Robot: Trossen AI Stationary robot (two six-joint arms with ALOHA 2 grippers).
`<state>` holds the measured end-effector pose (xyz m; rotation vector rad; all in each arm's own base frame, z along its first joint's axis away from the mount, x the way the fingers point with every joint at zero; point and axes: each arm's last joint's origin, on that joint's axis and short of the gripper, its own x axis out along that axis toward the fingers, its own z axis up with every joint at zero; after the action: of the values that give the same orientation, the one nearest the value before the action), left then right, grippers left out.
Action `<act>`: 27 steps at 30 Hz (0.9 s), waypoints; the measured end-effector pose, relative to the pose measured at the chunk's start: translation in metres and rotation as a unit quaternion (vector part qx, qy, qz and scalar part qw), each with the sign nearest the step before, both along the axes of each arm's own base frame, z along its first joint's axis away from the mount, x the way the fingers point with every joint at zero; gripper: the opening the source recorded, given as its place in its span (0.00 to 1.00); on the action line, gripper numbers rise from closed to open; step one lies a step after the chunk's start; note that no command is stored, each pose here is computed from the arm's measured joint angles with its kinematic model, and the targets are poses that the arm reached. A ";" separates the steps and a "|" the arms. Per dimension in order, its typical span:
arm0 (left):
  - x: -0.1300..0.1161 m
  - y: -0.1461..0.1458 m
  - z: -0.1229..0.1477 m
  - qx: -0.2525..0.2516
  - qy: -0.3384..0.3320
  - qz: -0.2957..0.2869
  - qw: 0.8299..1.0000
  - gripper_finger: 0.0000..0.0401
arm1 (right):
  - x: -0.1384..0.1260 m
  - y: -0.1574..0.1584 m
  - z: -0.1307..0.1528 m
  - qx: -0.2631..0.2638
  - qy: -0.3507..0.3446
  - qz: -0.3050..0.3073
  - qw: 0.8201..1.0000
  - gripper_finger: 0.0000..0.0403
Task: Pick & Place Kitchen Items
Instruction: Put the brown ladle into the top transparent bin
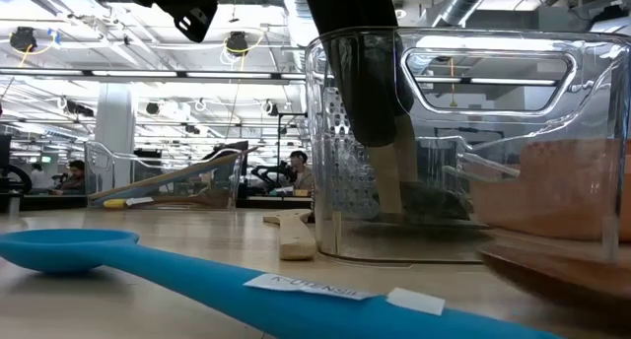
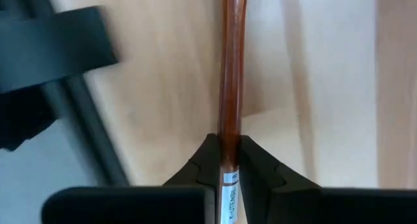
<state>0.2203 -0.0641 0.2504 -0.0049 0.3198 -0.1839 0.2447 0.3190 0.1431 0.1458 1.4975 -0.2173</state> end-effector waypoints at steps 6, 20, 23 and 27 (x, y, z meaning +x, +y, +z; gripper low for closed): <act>0.000 0.000 0.000 0.000 0.000 0.000 1.000 0.00 | -0.002 0.011 0.017 0.007 -0.012 0.013 1.000 0.06; 0.002 0.000 0.006 -0.006 -0.032 0.010 0.999 0.00 | -0.002 0.023 0.091 -0.002 -0.036 0.039 0.999 0.06; 0.002 0.000 0.007 -0.006 -0.036 0.010 0.999 0.00 | -0.002 0.020 0.113 -0.029 -0.062 0.040 0.997 0.06; 0.002 0.000 0.008 -0.008 -0.040 0.010 0.999 0.00 | -0.001 0.009 0.138 -0.088 -0.105 0.038 0.990 0.06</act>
<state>0.2225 -0.0642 0.2580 -0.0156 0.2381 -0.1662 0.2440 0.3285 0.2807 -0.0305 1.2644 -0.2632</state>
